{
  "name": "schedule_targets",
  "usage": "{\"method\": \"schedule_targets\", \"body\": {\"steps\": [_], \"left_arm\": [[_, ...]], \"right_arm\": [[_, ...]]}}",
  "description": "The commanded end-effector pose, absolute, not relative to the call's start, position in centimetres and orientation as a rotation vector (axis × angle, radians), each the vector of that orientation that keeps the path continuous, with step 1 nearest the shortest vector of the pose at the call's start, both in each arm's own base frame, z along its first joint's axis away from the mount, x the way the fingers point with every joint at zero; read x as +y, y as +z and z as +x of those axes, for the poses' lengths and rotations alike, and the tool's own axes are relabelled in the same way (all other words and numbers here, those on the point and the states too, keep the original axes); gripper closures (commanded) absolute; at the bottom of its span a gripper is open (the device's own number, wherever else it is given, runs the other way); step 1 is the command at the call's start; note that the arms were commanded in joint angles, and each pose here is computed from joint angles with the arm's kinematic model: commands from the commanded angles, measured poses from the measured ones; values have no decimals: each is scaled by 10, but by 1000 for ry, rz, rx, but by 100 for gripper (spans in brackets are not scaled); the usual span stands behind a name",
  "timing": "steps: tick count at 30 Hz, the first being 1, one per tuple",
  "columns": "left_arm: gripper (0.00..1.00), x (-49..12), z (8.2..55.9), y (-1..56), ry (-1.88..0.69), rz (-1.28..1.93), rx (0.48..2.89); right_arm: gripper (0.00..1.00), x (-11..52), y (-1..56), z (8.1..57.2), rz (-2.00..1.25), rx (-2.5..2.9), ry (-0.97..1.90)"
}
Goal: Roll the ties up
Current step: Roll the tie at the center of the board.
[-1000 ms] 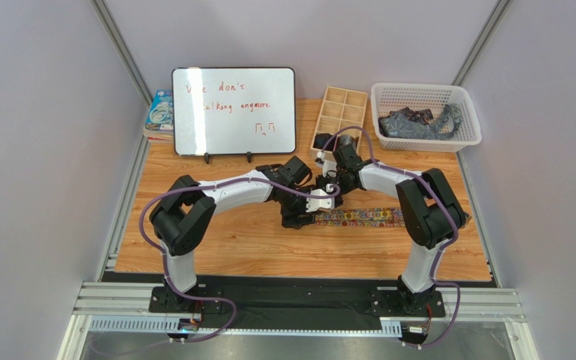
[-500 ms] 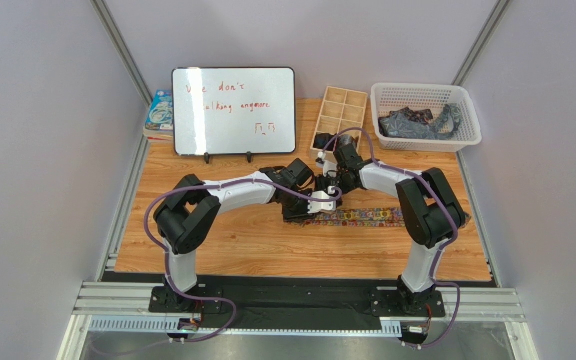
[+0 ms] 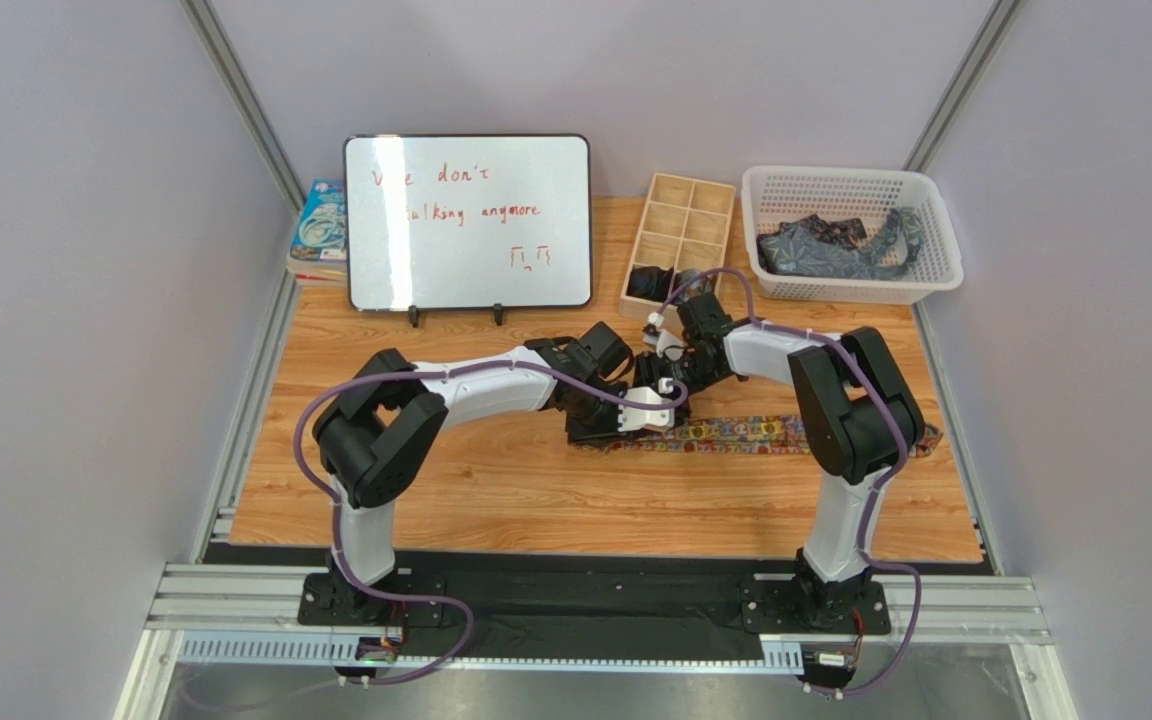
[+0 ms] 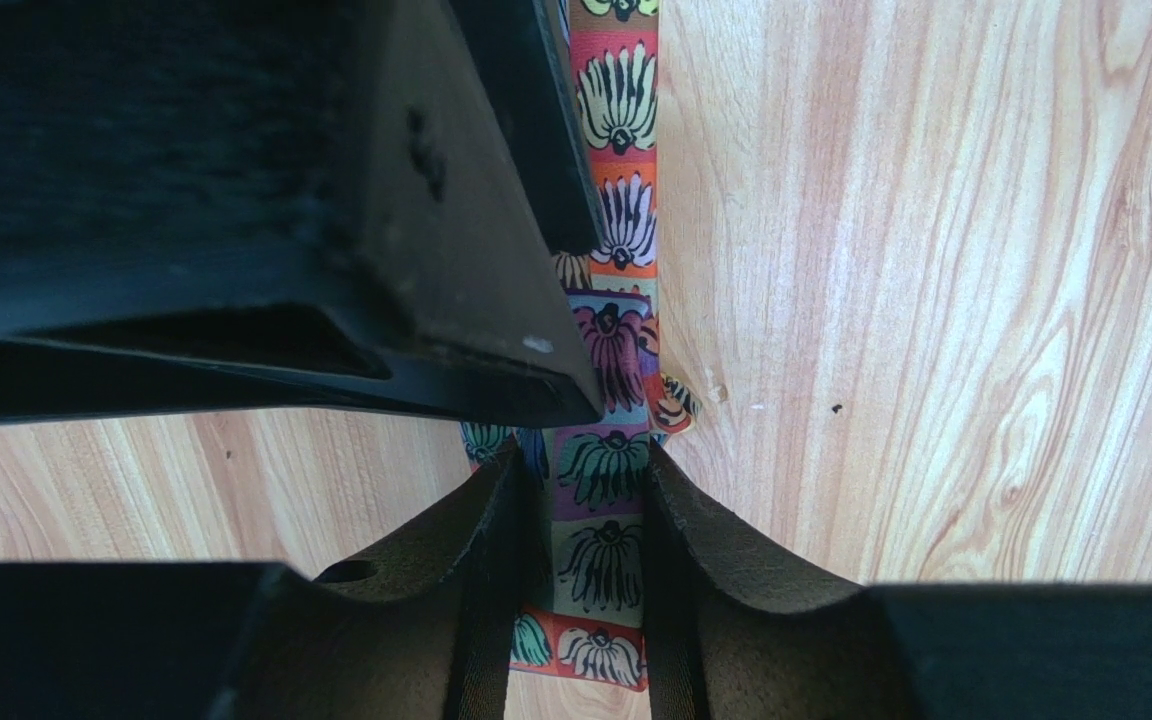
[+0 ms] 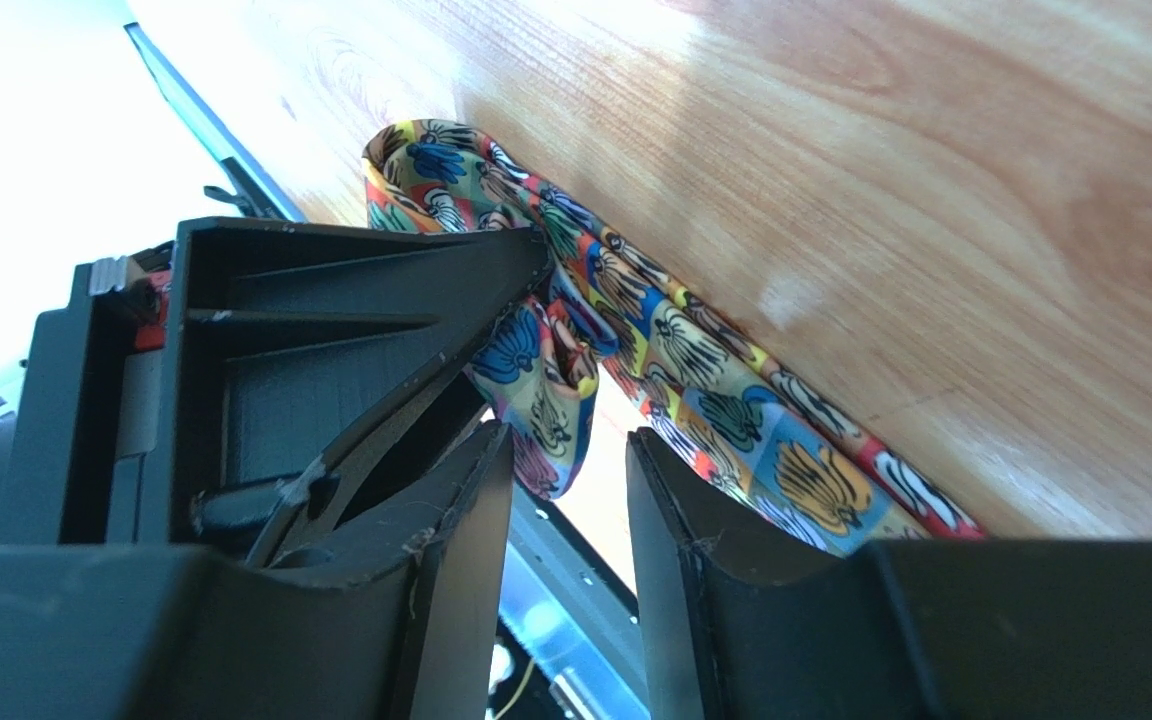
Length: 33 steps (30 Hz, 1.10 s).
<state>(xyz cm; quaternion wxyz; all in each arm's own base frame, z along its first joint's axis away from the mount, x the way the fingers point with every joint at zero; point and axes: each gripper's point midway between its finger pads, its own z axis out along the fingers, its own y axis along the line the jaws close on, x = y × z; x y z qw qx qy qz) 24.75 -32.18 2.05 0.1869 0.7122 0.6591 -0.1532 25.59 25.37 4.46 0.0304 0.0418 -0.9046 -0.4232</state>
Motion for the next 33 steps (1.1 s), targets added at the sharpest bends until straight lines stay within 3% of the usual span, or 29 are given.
{"method": "schedule_targets", "body": {"steps": [1,3,7,10,23,25,33], "left_arm": [[63,-322,251,15,-399,2004,1877],[62,-324,253,15,-396,1998,1880],[60,-323,250,16,-413,1997,1906],[52,-322,248,25,-449,1979,1900],[28,-319,254,59,-583,1862,1878],[19,-326,258,60,-587,1846,1861],[15,-336,269,39,-472,1912,1846]], "right_arm": [[62,266,55,263,88,-2721,-1392],[65,269,55,262,97,-2709,-1407],[93,267,52,264,137,-2734,-1399],[100,263,49,268,203,-2794,-1381],[100,261,45,286,401,-2913,-1395],[100,263,48,287,398,-2907,-1414],[100,264,50,285,380,-2886,-1430]]}}
